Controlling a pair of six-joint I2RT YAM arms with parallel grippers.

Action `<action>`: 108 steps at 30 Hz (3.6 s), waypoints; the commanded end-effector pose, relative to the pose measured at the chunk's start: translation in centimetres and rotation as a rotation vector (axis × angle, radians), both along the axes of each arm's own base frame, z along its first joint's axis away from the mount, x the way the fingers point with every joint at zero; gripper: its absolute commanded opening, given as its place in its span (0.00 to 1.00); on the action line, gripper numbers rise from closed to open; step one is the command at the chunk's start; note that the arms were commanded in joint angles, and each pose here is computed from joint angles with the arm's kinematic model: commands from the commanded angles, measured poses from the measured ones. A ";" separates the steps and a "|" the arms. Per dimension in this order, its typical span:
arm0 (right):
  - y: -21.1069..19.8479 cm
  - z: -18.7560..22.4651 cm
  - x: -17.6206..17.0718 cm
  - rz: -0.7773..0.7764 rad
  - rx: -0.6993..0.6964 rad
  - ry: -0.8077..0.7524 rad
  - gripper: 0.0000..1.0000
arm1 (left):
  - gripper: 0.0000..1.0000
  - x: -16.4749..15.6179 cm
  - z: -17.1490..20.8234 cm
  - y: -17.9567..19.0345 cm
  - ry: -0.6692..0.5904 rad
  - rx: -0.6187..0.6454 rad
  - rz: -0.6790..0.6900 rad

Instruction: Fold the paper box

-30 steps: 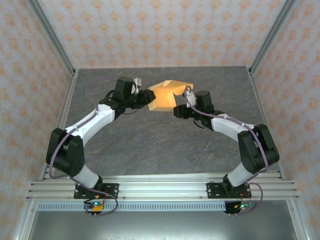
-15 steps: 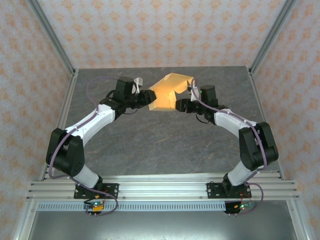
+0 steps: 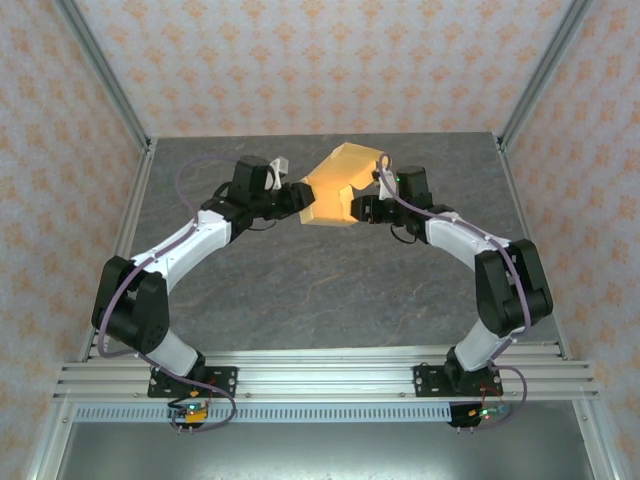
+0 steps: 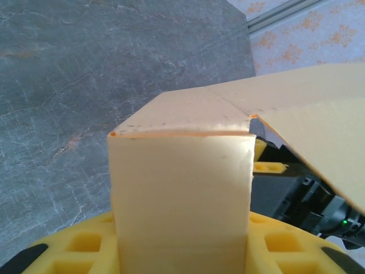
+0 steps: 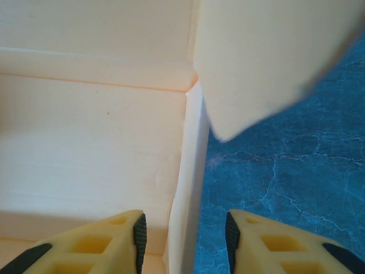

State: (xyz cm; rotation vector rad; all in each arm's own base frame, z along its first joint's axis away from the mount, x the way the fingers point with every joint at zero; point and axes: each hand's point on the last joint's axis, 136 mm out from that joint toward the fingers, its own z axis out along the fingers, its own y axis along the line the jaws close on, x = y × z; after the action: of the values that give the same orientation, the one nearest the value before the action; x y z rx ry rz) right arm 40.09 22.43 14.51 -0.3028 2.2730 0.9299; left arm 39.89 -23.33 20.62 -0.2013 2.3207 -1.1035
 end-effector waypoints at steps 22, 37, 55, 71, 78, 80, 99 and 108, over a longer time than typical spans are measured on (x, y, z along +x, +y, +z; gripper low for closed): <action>2.2 -1.1 2.5 -0.014 0.043 0.040 0.36 | 0.26 -1.3 6.4 -3.1 -0.215 -0.114 -0.147; 3.4 -3.9 3.0 -0.023 0.039 0.078 0.35 | 0.26 -0.4 6.3 -2.9 -0.233 -0.122 -0.096; 0.6 -1.3 2.9 -0.127 0.028 0.030 0.46 | 0.26 -0.5 3.1 -2.1 -0.147 0.014 -0.079; -1.3 -1.4 3.4 -0.214 0.065 0.051 0.46 | 0.25 -0.1 3.2 -2.4 -0.142 0.028 -0.078; -1.3 0.4 3.7 -0.238 0.205 0.062 0.49 | 0.24 0.1 3.2 -2.8 -0.144 0.009 -0.081; -1.4 0.5 3.7 -0.243 0.211 0.055 0.47 | 0.24 0.1 3.5 -3.0 -0.147 0.002 -0.085; -1.9 1.9 3.1 -0.243 0.176 0.018 0.50 | 0.21 0.4 2.4 -3.1 -0.082 0.039 -0.057; -2.0 -0.7 3.1 -0.241 0.090 0.057 0.36 | 0.21 0.6 3.8 -3.4 -0.123 -0.002 -0.061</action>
State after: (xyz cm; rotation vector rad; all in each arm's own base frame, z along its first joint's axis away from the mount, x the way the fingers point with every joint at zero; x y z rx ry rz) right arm 42.79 20.70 14.45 0.0422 2.2292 0.9766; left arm 40.30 -26.09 22.29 -0.0925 2.3032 -1.0683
